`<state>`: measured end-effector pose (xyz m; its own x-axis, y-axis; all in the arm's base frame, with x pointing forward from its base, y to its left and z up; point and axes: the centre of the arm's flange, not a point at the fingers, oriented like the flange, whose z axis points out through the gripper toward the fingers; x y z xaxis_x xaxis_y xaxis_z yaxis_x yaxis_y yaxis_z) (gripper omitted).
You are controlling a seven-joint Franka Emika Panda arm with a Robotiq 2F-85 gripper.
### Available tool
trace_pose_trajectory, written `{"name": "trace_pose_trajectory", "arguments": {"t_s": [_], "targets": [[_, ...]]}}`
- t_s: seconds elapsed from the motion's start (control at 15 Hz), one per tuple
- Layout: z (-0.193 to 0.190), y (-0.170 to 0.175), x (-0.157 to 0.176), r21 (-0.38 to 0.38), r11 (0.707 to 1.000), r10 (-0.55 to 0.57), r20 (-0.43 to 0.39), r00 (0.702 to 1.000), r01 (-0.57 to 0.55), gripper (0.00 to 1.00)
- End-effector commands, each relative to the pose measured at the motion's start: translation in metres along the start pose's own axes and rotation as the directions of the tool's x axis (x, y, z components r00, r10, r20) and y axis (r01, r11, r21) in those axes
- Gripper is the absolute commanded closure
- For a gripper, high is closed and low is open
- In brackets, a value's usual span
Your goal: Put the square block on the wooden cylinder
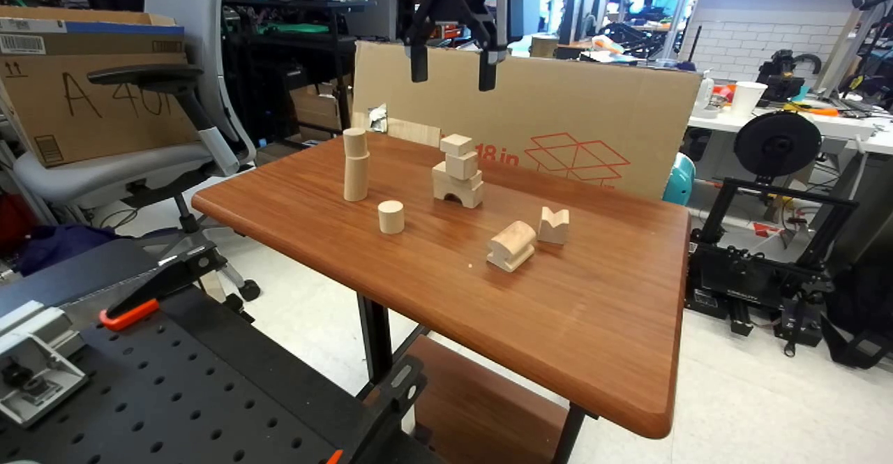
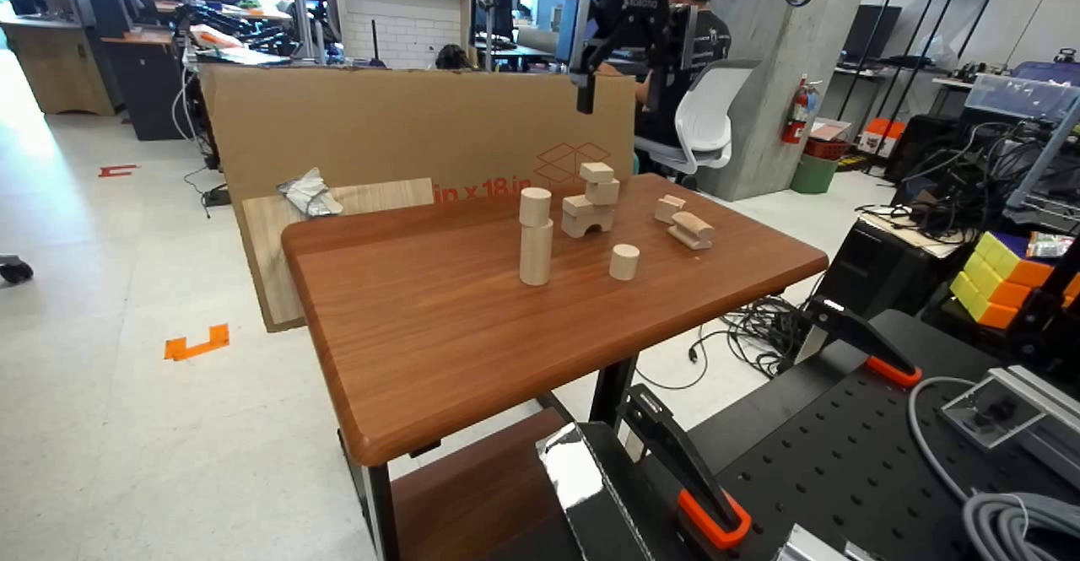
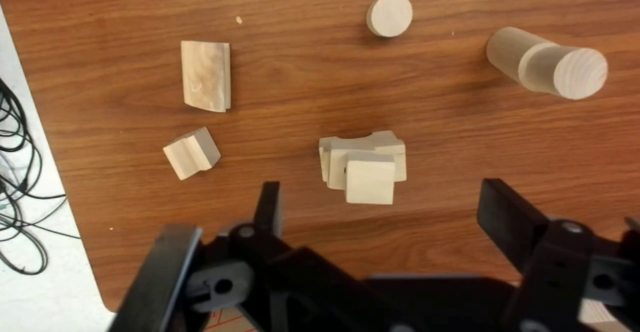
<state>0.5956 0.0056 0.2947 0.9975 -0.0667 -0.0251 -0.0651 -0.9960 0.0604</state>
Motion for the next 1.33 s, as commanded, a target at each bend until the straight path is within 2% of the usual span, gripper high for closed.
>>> {"name": "trace_pose_trajectory", "arguments": {"t_s": [0.0,0.6,1.27], "targets": [[0.011,0.0,0.027,0.013,1.0,0.026,0.031,0.999,-0.026,0.0],[0.045,-0.008,0.041,0.011,1.0,0.013,0.096,0.995,-0.014,0.0],[0.061,-0.017,0.045,-0.007,1.0,0.004,0.157,0.988,-0.003,0.0]]}}
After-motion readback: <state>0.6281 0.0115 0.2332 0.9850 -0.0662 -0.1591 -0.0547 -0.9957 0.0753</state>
